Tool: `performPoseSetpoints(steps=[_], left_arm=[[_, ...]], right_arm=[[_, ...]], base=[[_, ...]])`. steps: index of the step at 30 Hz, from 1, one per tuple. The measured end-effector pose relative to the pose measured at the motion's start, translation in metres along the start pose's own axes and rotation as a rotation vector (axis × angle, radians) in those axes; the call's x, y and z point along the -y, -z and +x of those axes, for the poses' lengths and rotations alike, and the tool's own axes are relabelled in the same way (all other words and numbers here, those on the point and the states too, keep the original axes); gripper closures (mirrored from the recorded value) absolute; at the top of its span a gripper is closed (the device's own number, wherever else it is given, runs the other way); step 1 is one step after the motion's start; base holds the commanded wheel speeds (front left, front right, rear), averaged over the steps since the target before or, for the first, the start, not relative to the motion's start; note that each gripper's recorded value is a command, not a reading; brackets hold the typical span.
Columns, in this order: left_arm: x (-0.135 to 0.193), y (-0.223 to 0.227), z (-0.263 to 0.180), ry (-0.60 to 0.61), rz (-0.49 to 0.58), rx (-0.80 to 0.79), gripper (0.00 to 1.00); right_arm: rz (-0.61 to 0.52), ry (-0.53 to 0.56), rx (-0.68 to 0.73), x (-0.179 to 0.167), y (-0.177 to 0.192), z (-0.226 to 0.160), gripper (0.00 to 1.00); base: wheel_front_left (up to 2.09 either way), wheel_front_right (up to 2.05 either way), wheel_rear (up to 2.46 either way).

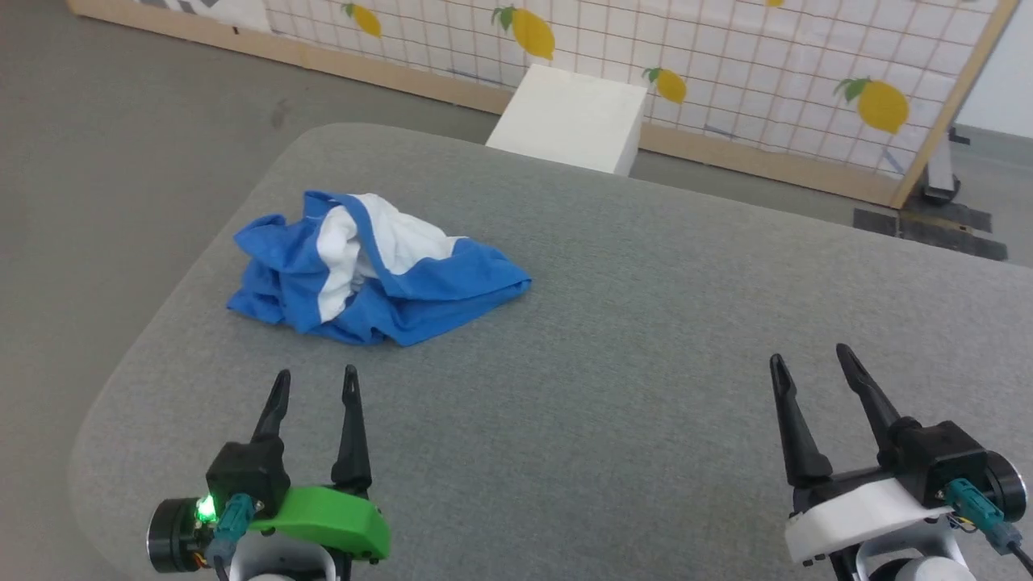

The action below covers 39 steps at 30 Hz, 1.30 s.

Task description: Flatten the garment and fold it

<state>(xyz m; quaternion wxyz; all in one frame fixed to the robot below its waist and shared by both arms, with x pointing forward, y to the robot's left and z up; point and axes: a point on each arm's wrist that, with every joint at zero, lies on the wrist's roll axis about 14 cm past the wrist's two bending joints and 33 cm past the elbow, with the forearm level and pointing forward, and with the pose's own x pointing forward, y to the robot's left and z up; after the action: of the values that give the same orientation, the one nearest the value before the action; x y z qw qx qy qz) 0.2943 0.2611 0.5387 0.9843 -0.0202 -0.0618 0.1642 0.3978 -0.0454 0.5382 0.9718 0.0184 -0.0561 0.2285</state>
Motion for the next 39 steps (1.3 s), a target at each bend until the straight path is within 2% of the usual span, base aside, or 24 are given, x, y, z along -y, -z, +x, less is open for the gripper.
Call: performPoseSetpoints(steps=[17, 39], left_arm=[[-0.041, -0.001, -0.035, -0.136, -0.020, 0.018, 0.00], [-0.066, -0.007, -0.063, -0.235, -0.033, 0.061, 0.00]], right_arm=[[0.029, -0.151, 0.039, -0.050, -0.006, 0.018, 0.00], [0.065, -0.273, 0.088, -0.092, -0.015, 0.028, 0.00]], base=[[0.00, 0.00, 0.00], [0.00, 0.00, 0.00]])
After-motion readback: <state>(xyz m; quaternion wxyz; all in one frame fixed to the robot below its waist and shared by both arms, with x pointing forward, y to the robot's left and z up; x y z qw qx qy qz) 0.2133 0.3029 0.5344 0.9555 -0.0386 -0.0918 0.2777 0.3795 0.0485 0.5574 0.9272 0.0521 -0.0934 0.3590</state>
